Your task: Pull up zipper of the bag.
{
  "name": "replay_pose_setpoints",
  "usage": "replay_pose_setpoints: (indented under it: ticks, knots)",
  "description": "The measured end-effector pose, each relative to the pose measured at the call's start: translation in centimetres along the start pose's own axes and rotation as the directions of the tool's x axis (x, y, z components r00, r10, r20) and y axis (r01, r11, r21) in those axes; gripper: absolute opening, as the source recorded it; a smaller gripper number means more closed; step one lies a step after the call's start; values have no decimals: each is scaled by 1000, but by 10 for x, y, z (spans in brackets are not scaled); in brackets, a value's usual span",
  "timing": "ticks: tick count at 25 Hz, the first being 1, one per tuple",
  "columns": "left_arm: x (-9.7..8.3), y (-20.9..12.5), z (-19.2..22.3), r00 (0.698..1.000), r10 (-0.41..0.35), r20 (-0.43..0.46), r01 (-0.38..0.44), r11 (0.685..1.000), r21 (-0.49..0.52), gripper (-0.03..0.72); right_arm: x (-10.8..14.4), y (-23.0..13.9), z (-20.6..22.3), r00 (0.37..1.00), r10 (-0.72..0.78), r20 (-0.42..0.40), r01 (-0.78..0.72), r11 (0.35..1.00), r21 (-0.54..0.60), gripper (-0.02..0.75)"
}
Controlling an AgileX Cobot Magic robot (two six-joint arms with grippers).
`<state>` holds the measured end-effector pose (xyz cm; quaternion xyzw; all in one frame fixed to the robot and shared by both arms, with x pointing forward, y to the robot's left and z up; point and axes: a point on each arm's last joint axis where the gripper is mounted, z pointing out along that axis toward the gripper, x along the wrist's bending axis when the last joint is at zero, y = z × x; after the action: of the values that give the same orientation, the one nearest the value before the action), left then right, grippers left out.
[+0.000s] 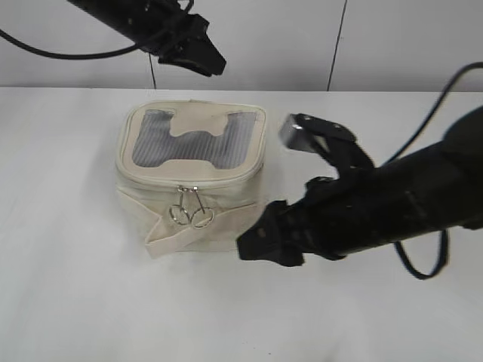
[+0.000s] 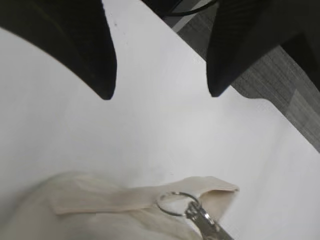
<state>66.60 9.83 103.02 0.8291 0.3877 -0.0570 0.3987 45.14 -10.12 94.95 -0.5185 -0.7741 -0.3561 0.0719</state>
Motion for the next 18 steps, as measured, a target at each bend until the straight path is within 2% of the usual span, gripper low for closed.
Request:
replay_pose_setpoints:
  ticks: [4,6,8,11,14,16,18]
  knots:
    - [-23,-7,-35,998,7,-55,-8,1000,-9,209,-12,-17,-45,996,86,-4,-86,996,-39,454]
    - [-37,-24,-55,995,-2,-95,0,1000,-12,209,-10,-23,-67,996,81,-23,-82,996,-37,454]
    - [-54,-45,-78,990,-22,-141,16,999,-38,209,-8,-28,-88,998,67,-9,-68,997,-33,454]
    - [-91,-85,-129,972,-25,-233,-1,994,-111,209,-5,-42,-116,998,27,62,-27,1000,13,454]
    - [-124,-140,-174,945,-19,-328,-29,990,-141,231,-6,-61,-142,984,-43,176,31,997,69,454]
    - [-144,-176,-200,923,-22,-384,-42,987,-157,281,-6,-73,-161,965,-89,246,73,995,70,461]
    - [-169,-219,-228,904,-4,-427,-85,978,-189,365,-3,-85,-179,954,-113,278,105,993,46,508]
